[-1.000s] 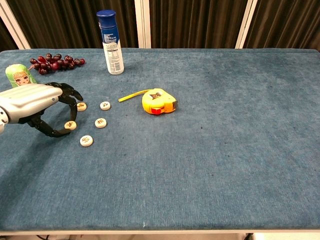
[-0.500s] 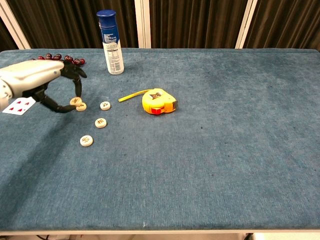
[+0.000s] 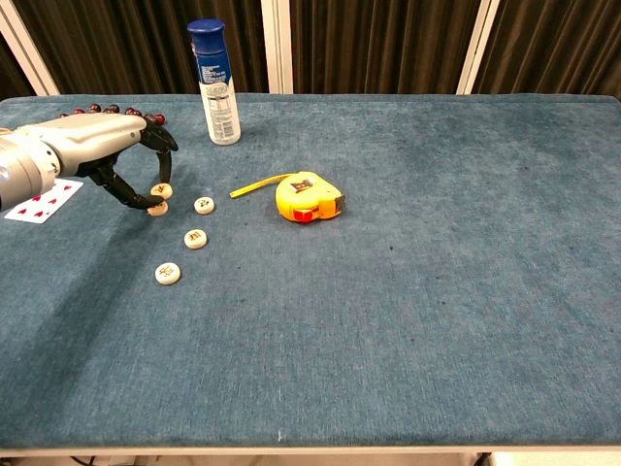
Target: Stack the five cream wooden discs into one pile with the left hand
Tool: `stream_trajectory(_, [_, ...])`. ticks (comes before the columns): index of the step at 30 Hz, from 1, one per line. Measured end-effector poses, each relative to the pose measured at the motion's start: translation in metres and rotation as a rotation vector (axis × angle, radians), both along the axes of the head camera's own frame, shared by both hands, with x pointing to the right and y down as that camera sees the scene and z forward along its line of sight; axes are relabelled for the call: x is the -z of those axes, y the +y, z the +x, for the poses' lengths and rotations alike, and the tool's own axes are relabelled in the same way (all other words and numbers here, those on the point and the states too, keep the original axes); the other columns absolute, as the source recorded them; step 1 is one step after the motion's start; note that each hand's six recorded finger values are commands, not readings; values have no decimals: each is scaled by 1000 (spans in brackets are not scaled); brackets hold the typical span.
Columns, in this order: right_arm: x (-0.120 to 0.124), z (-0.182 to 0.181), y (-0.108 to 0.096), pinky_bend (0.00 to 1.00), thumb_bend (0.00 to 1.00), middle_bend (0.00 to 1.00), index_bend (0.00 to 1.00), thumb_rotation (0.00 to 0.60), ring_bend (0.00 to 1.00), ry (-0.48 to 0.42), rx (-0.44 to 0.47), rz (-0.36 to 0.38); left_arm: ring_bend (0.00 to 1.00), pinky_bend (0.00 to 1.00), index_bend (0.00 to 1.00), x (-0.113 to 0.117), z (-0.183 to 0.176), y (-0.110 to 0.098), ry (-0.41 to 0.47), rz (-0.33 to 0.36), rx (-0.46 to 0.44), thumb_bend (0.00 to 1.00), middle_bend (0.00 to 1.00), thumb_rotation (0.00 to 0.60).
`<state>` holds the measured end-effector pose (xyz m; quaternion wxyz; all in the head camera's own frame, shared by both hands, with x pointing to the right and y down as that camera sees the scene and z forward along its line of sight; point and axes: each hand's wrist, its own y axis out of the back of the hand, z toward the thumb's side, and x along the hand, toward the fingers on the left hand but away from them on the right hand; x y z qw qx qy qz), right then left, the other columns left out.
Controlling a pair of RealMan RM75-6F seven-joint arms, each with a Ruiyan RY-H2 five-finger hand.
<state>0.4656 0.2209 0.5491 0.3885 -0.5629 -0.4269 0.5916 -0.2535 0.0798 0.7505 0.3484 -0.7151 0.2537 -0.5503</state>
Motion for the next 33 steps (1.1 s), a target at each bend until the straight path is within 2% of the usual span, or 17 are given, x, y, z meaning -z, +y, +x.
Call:
stream_trajectory(22, [-1,1,0,14,205,87,0,600,0,0,-5,-1,0,0,493,-4,-3,0,-28,-16,10,280,137,600])
stream_trajectory(33, [-1,2,0,14,205,87,0,600,0,-1,-8,-2,0,0,455,-6,-5,2,-43,-35,9,280,129,600])
